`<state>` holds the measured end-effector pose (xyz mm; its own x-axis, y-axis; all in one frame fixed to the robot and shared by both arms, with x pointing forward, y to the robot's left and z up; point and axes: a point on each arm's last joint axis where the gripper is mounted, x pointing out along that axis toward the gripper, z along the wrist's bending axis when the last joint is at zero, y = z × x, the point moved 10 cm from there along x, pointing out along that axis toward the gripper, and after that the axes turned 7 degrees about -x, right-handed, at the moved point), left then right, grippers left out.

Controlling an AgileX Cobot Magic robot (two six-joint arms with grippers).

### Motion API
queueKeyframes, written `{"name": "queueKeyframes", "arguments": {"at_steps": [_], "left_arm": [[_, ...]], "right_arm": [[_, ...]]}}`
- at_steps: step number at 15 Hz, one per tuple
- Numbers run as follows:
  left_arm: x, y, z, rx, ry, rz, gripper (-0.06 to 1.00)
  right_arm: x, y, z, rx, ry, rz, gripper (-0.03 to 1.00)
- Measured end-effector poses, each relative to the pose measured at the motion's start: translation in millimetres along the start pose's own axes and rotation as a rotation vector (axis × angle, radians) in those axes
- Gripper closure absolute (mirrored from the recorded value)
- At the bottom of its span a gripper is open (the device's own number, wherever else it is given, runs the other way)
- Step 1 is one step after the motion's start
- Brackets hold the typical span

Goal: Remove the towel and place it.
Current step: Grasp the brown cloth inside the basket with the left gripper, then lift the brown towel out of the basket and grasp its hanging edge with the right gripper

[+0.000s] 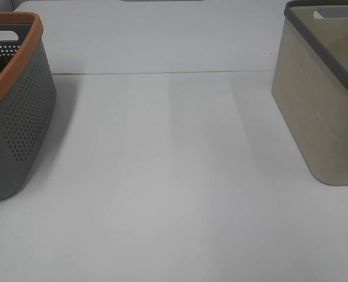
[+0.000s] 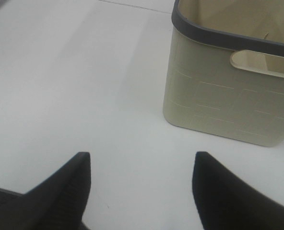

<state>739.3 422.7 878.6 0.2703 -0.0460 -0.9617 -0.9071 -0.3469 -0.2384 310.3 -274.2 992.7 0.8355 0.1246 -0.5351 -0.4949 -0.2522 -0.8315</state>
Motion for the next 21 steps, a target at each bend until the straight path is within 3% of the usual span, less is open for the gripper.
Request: {"name": "queueKeyframes", "arguments": {"at_steps": [1,2,6,8,9,15,21], "left_arm": [[0,0,0,0.000,0.000,0.000,0.90],[0,0,0,0.000,0.000,0.000,0.92],[-10,-4,-2,0.003,0.002,-0.023,0.94],[-42,-18,-9,-0.003,0.020,-0.103,0.94],[-83,-31,-24,-0.013,0.082,-0.195,0.94],[-161,-40,-70,-0.044,0.305,-0.348,0.94],[-260,-41,-123,-0.022,0.604,-0.518,0.94]], "right_arm": [[0,0,0,0.000,0.000,0.000,0.37],[0,0,0,0.000,0.000,0.000,0.37],[0,0,0,0.000,0.000,0.000,0.37],[0,0,0,0.000,0.000,0.000,0.37],[0,0,0,0.000,0.000,0.000,0.37],[0,0,0,0.000,0.000,0.000,0.37],[0,0,0,0.000,0.000,0.000,0.37]]}}
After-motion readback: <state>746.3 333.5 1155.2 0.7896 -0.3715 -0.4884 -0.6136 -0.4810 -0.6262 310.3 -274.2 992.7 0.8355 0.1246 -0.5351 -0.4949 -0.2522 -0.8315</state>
